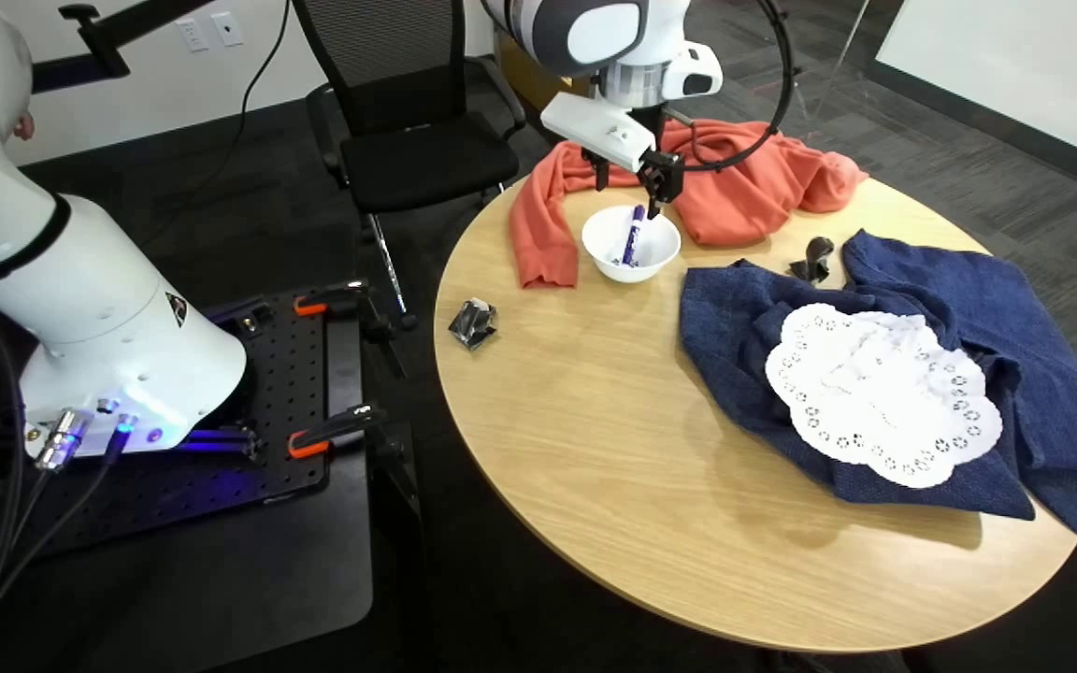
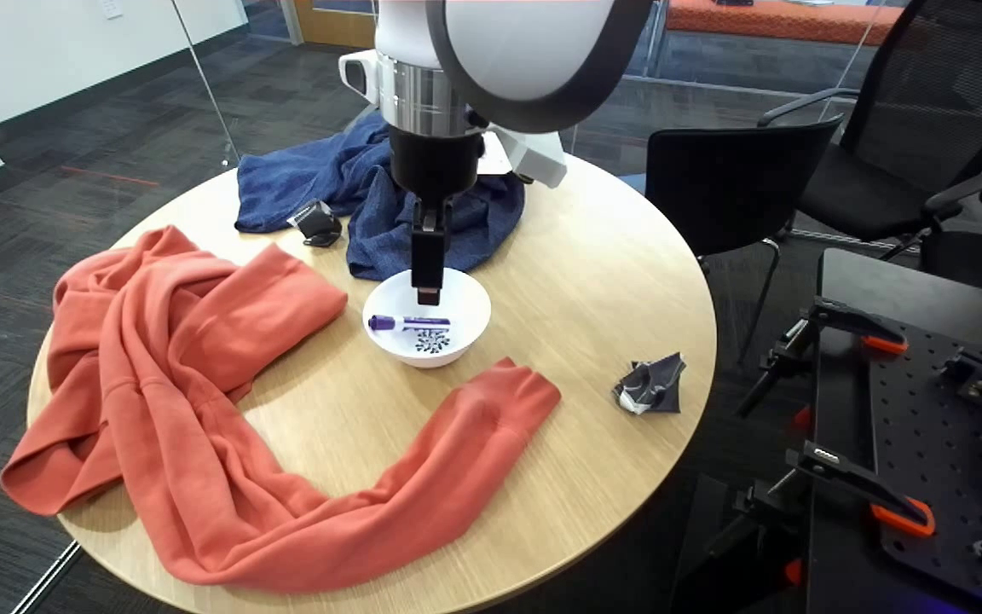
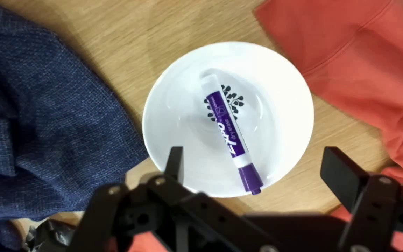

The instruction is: Take the marker from the white bowl and put it on the table

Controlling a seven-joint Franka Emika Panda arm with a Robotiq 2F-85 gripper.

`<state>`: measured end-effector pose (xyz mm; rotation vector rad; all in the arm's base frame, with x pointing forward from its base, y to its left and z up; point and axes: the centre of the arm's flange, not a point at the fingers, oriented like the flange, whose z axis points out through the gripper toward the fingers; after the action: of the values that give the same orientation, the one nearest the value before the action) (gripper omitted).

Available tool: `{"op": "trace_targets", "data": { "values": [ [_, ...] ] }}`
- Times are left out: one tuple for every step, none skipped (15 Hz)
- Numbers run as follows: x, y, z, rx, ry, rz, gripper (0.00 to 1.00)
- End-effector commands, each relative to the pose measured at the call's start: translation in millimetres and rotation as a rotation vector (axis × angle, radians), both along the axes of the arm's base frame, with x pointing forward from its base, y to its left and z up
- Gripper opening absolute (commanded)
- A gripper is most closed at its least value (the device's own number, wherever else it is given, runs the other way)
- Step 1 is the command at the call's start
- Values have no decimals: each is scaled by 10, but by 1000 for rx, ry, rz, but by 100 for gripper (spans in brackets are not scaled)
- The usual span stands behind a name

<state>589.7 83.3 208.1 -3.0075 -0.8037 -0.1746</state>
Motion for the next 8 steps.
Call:
{"op": "trace_targets", "data": {
  "values": [
    [67,57,-145,-15,-24,-15,100],
    [69,71,-182,-16,-22,-12,100],
    [69,82,-212,-15,-19,-10,90],
    [73,93,-245,-16,-15,-6,76],
    [76,99,-271,-17,-9,-4,68],
    [81,102,-292,-17,-5,-3,68],
    [89,101,-314,-18,-1,-2,66],
    [105,96,-339,-17,3,-2,64]
  ]
}}
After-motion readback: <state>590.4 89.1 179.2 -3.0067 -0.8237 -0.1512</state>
